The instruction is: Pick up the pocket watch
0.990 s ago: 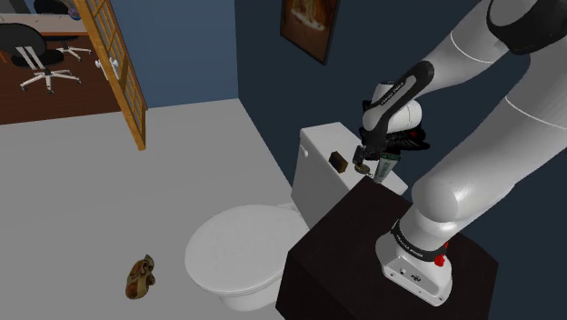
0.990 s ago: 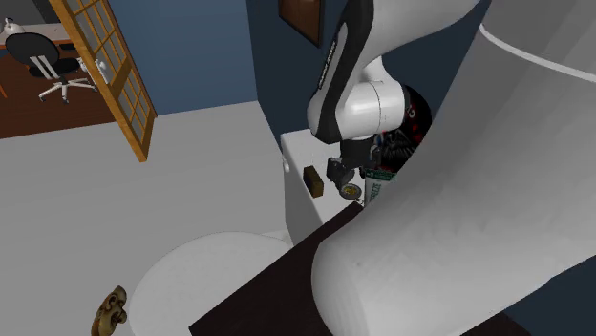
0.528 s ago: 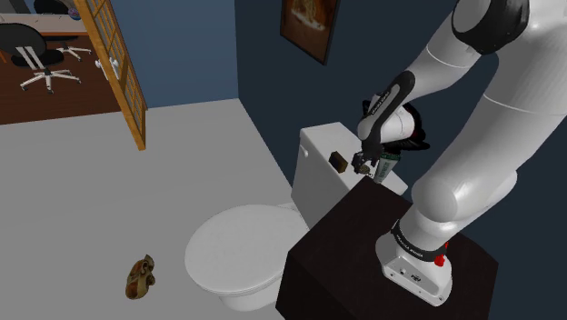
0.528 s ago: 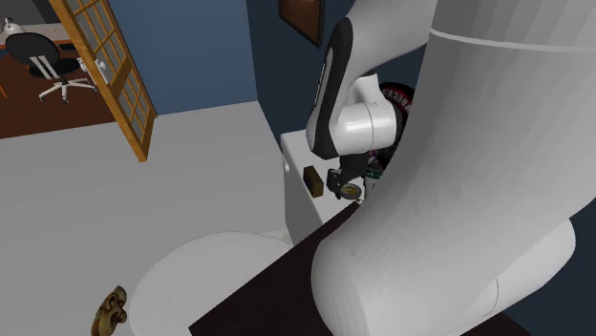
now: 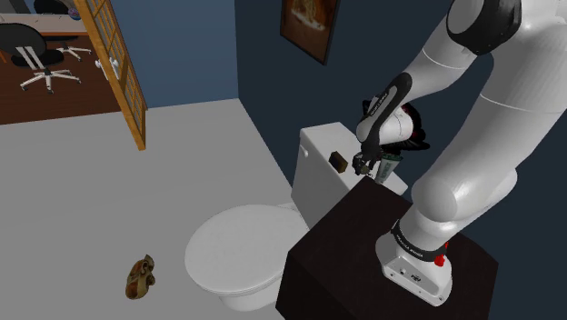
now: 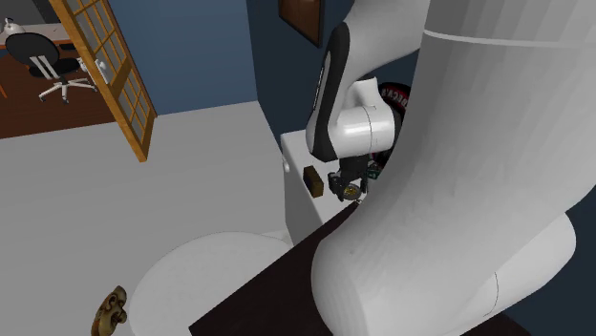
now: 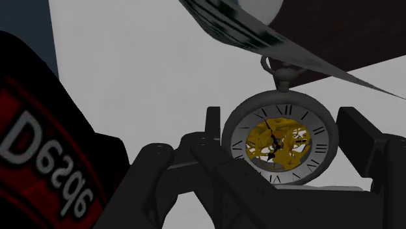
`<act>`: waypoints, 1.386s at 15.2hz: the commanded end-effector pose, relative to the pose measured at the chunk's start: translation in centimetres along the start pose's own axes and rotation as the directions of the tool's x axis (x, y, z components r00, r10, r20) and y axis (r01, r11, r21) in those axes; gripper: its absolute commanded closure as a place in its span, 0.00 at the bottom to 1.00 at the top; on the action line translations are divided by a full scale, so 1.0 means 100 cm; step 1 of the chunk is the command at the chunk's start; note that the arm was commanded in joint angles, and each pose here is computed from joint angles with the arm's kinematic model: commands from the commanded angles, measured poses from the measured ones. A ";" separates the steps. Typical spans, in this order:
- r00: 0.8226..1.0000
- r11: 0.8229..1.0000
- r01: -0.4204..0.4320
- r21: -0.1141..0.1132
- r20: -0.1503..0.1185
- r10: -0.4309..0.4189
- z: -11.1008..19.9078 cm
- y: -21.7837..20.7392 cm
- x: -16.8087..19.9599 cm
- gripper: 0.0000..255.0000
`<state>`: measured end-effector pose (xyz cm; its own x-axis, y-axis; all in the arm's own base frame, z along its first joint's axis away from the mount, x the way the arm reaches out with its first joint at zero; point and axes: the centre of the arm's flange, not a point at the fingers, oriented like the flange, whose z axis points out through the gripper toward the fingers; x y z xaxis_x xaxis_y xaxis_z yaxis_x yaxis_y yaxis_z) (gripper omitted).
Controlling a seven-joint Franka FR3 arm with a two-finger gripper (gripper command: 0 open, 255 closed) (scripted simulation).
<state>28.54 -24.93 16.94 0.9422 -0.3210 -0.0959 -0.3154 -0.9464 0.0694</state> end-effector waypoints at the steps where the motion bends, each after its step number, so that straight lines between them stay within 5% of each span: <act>1: 1.000 1.000 0.000 0.000 0.000 0.000 0.000 0.000 0.000 1.00; 21: 1.000 1.000 0.000 0.000 0.000 0.000 -0.080 0.006 -0.007 1.00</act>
